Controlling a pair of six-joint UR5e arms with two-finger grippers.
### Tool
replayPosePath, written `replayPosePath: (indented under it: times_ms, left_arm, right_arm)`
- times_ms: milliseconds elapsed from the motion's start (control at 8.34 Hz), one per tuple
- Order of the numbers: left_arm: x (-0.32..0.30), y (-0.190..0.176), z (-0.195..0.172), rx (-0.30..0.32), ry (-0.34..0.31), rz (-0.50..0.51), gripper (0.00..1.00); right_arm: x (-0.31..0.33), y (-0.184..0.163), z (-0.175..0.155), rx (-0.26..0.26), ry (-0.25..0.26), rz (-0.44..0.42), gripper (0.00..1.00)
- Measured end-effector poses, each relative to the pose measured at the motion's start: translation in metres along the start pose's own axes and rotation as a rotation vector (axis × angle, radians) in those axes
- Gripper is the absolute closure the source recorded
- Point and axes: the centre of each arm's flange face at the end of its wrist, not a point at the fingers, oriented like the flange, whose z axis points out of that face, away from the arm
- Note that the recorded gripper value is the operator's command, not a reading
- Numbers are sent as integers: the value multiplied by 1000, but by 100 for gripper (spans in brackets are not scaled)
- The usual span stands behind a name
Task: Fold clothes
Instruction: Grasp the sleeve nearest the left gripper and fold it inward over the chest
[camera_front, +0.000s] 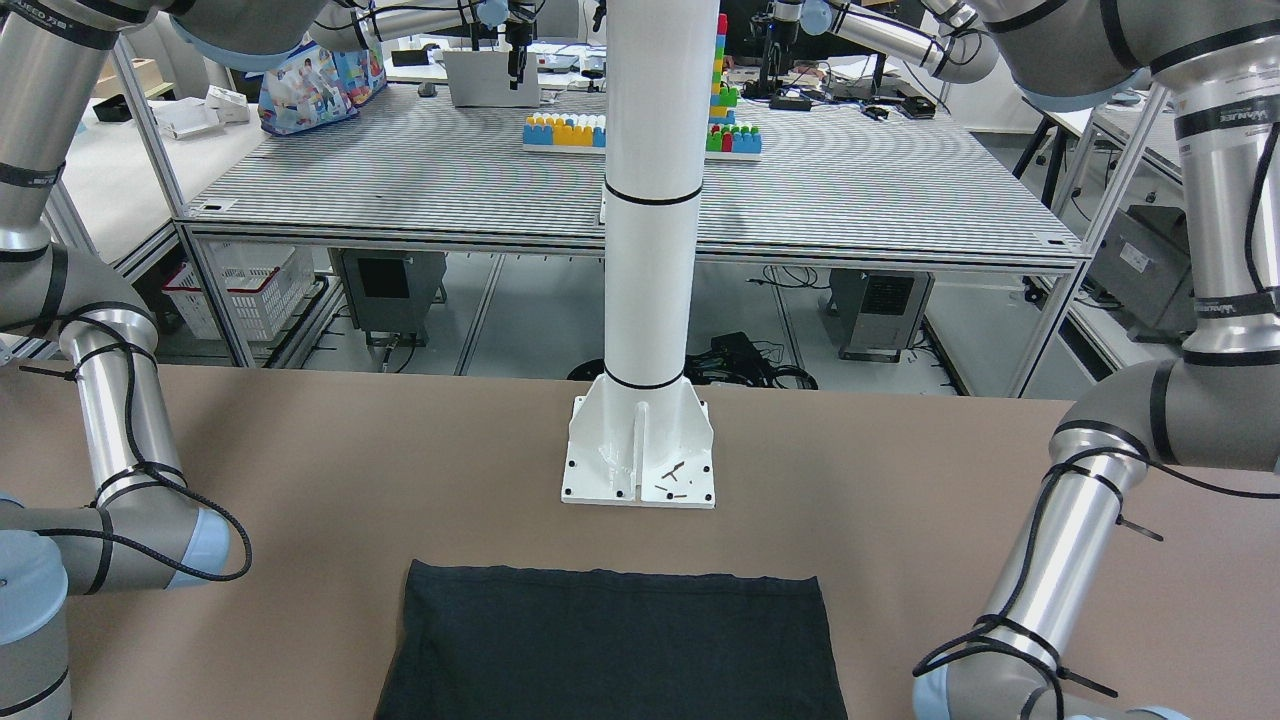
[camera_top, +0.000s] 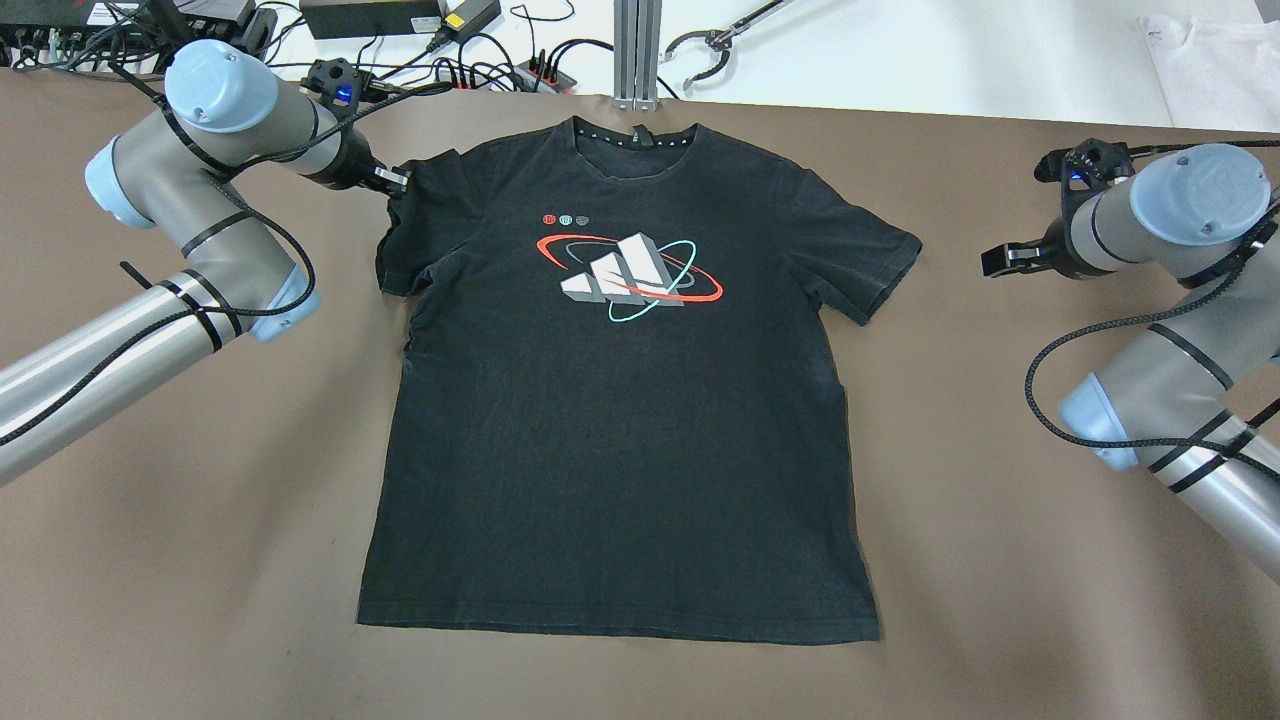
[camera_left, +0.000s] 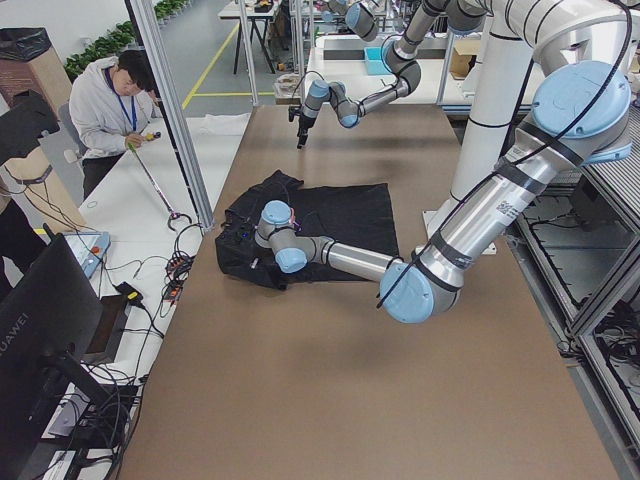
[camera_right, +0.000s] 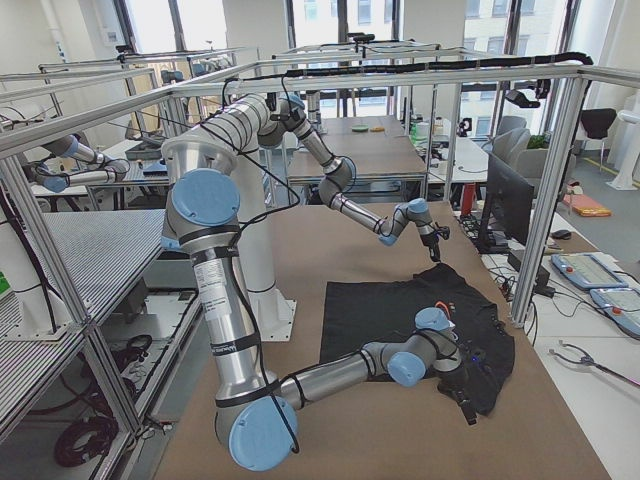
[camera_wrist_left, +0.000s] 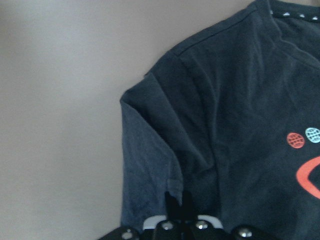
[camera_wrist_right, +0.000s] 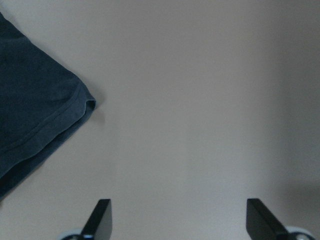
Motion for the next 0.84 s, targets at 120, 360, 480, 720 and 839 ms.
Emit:
replayPosePath:
  times_ms: [120, 360, 480, 720, 839]
  left_arm:
    - [29, 4, 5, 4, 3, -31, 100]
    - [88, -4, 7, 4, -23, -85, 100]
    - [116, -6, 8, 2, -35, -106, 100]
    - [160, -4, 10, 0, -44, -146, 100]
    - [175, 0, 13, 1, -47, -162, 100]
  right_arm:
    - [0, 0, 0, 0, 0, 0, 5]
    - [-1, 0, 0, 1, -1, 0, 5]
    - [-1, 0, -1, 1, -2, 0, 5]
    - [-1, 0, -1, 0, -3, -1, 5]
    - [-2, 0, -1, 0, -3, -1, 5]
